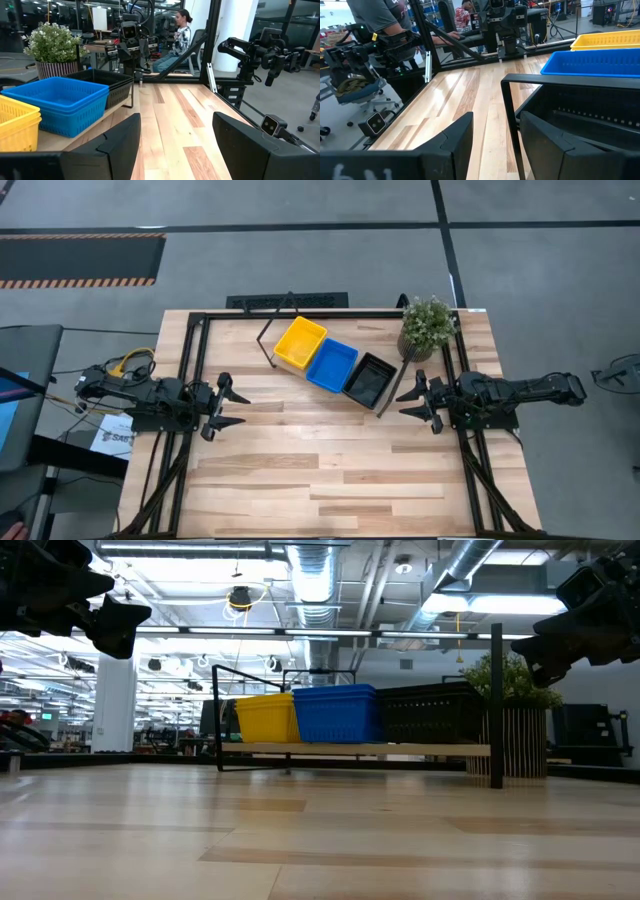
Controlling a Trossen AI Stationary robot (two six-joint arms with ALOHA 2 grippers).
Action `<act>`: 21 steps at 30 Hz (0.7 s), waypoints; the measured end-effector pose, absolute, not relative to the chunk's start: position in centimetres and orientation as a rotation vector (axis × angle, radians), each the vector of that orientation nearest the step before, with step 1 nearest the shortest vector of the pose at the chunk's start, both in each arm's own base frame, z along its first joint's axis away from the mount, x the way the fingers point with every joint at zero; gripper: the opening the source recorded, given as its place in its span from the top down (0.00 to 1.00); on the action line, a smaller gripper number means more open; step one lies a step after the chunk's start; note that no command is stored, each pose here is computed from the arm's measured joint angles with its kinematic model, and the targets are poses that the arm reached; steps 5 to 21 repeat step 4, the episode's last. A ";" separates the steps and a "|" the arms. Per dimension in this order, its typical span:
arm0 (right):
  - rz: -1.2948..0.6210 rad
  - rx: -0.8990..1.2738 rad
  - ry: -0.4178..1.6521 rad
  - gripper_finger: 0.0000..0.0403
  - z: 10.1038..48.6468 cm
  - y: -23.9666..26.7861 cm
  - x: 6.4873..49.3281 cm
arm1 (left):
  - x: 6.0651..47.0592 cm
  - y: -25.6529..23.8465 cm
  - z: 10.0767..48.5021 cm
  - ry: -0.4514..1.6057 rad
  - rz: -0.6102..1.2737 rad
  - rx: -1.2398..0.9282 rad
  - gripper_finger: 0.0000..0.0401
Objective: Stack baskets on shelf by color
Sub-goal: Return to Home Position
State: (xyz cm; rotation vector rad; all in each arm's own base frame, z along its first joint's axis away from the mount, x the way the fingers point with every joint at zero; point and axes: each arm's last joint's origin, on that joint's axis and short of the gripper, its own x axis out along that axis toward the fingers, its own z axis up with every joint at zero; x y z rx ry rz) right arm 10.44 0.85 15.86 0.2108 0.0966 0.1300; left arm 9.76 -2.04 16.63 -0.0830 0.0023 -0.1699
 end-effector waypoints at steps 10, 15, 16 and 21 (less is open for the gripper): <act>0.130 0.211 0.097 0.54 15.9 0.8 10.4 | 9.8 -2.0 16.6 0.002 -0.170 -0.083 0.41; 0.130 0.211 0.097 0.54 15.9 0.8 10.4 | 9.8 -2.0 16.6 0.002 -0.170 -0.083 0.41; 0.130 0.211 0.097 0.54 15.9 0.8 10.4 | 9.8 -2.0 16.6 0.002 -0.170 -0.083 0.41; 0.130 0.211 0.097 0.54 15.9 0.8 10.4 | 9.8 -2.0 16.6 0.002 -0.170 -0.083 0.41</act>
